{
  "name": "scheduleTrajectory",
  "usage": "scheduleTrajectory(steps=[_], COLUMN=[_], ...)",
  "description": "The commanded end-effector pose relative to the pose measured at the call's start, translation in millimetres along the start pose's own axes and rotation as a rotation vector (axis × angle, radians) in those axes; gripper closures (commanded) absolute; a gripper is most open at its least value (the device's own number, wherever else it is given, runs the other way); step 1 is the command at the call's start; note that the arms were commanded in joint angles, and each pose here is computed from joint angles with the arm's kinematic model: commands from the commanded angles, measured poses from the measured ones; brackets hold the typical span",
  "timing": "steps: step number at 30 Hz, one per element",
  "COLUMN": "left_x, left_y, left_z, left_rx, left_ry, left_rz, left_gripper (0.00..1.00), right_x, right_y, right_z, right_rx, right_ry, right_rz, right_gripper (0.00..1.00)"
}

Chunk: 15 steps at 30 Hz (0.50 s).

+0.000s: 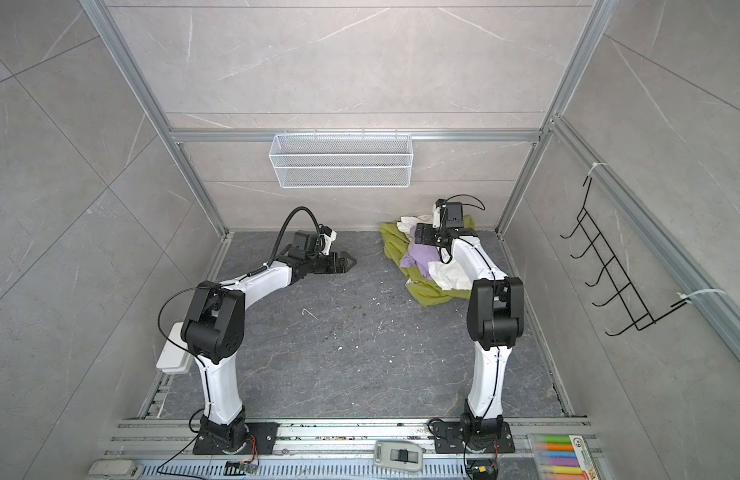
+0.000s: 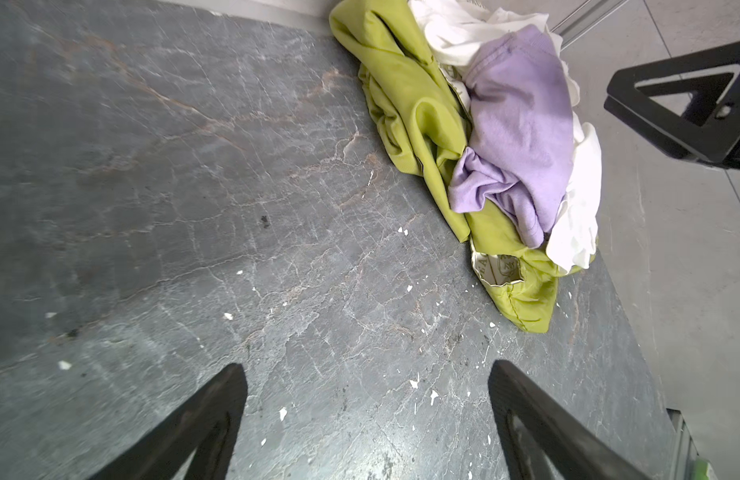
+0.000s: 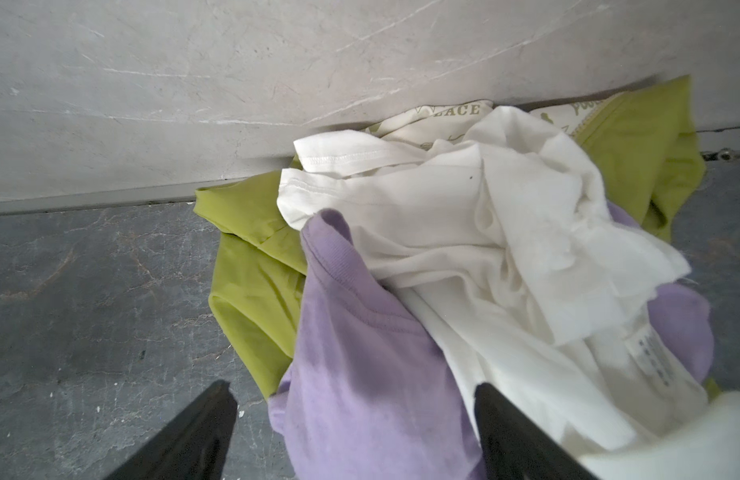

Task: Pick out a specific cloth from the pile
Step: 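Reach the right gripper down into the pile while the left arm extends toward it, then close the right gripper on the lavender shirt at the pile's near side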

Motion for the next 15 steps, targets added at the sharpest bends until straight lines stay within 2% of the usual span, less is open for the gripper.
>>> scheduleTrajectory(steps=[1,10,15], left_x=[3,8,9], left_y=[-14,-11,-10], left_z=[-7,-4,-3], left_rx=[0.001,-0.014,-0.016], left_ry=[0.074,0.079,0.082], left_rz=[-0.039,-0.032,-0.032], left_gripper=[0.06,0.08,0.08], right_x=[13,37,49], right_y=[-3,-8,-9], right_z=[5,10,12], right_rx=[-0.001,0.001,0.014], right_ry=[-0.041,-0.030,-0.033], right_rz=[0.041,0.077,0.110], right_gripper=[0.17,0.30,0.46])
Point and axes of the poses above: each gripper's point midway between its finger pads, its own x axis out along the fingers, its own z axis along the line the jaws close on, y = z × x, the point moved 10 cm from there along -x, back along the fingers, and after that the axes turned 2 degrees about x, right-handed, at the moved point
